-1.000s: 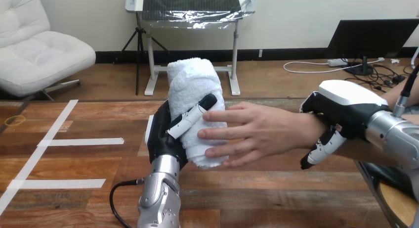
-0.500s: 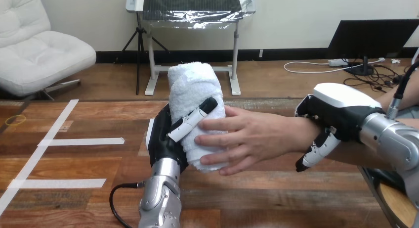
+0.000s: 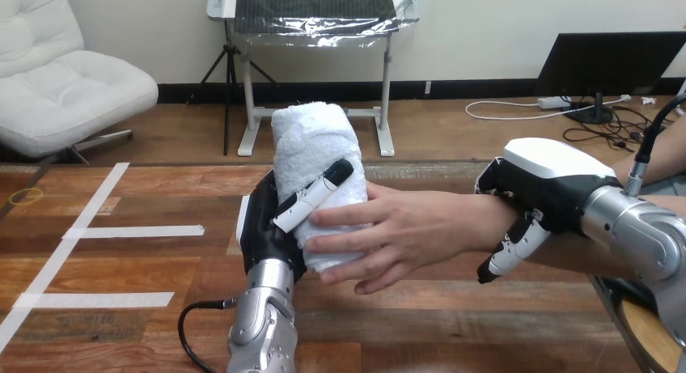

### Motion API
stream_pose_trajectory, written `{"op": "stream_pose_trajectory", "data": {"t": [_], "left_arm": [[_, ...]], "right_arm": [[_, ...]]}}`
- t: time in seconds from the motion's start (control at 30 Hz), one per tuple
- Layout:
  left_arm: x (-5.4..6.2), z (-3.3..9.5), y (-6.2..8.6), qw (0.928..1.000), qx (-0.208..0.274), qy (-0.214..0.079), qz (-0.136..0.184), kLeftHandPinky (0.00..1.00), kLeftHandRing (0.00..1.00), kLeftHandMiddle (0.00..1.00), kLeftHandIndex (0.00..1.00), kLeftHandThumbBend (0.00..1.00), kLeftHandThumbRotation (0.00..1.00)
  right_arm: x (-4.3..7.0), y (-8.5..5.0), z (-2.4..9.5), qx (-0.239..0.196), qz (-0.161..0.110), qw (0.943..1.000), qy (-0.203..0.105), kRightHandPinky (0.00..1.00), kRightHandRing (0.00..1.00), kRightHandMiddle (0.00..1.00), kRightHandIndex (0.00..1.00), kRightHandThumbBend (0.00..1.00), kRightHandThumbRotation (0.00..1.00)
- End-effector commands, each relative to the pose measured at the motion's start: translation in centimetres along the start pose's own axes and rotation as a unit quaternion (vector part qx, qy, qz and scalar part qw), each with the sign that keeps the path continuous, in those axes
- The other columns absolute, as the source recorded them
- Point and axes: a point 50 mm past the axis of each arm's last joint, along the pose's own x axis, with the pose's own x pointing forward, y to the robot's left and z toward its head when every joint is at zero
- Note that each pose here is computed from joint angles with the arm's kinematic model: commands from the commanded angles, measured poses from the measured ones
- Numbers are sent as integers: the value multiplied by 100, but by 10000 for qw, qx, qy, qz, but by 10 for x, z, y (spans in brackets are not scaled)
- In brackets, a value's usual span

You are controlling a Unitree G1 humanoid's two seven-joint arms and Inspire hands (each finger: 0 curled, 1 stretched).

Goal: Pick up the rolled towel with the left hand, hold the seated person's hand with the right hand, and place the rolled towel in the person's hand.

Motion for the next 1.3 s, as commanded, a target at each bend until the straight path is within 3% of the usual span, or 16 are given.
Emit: {"op": "stream_pose_trajectory", "data": {"t": [0.0,0.77,1.27], "left_arm": [[21,42,-138,9787,-1223,-851,-1413,29,32,39,41,65,0],[16,47,-172,9727,-959,-802,-1955,27,32,38,41,69,0],[9,47,-188,9634,-957,-849,-2357,27,31,37,41,72,0]], "right_arm": [[0,-43,7,-57,-722,9974,-1,25,33,41,44,88,14],[-1,-42,6,137,-705,9974,60,24,32,41,43,89,12],[-5,-41,2,144,-747,9971,49,26,35,43,44,90,12]]}}
